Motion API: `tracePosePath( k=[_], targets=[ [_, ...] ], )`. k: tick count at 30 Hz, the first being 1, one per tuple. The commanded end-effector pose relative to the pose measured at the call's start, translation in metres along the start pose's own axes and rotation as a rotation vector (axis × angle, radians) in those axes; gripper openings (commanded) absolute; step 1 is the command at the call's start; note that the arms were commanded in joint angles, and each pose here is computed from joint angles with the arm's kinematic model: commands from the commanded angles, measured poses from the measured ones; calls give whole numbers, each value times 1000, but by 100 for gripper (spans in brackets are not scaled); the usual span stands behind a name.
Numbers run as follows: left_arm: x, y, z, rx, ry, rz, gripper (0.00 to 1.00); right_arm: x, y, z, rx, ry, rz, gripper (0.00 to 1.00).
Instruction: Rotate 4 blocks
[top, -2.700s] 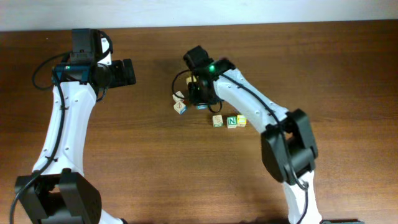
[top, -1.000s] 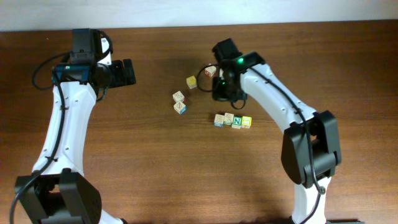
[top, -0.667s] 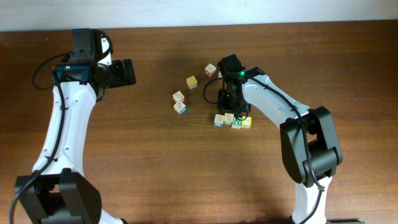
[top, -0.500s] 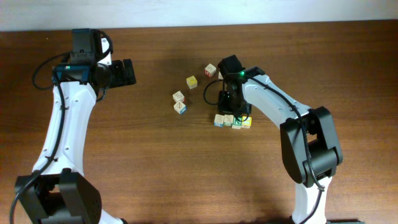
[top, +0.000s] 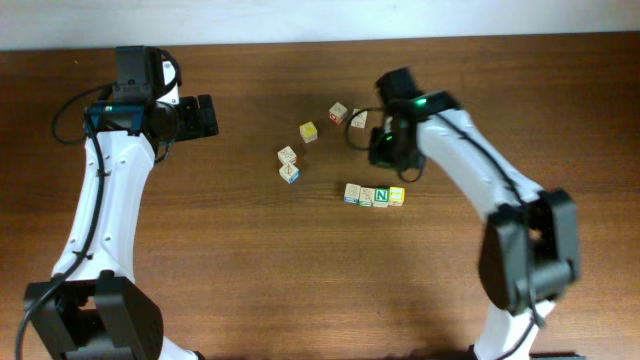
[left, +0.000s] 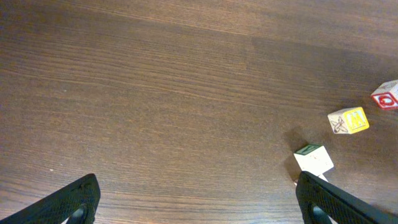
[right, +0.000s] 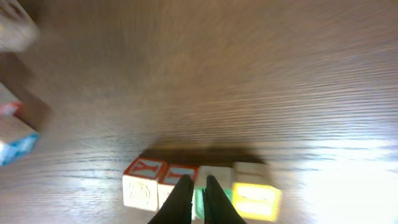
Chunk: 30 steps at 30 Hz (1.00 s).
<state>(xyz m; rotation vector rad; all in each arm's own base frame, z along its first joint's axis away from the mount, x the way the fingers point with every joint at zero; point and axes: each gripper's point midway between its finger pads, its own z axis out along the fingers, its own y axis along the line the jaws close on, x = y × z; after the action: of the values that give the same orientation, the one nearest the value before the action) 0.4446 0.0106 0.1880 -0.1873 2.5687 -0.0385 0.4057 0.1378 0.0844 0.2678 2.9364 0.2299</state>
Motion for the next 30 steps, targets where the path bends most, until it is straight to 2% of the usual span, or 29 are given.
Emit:
tracePosePath(
  k=[1,5,10,30],
  targets=[
    [-3,0,0,-4,-6,-7,99,-9,-22,-22,45,-37,-39,10],
    [-3,0,0,-4,-5,-7,99,13,-28,28,35,0,-24,9],
    [-3,0,0,-4,-6,-7,99,33,-40,50,50,34,-22,9],
    [-3,0,0,-4,-5,-7,99,43,-35,51,10,77,-82,9]
  ],
)
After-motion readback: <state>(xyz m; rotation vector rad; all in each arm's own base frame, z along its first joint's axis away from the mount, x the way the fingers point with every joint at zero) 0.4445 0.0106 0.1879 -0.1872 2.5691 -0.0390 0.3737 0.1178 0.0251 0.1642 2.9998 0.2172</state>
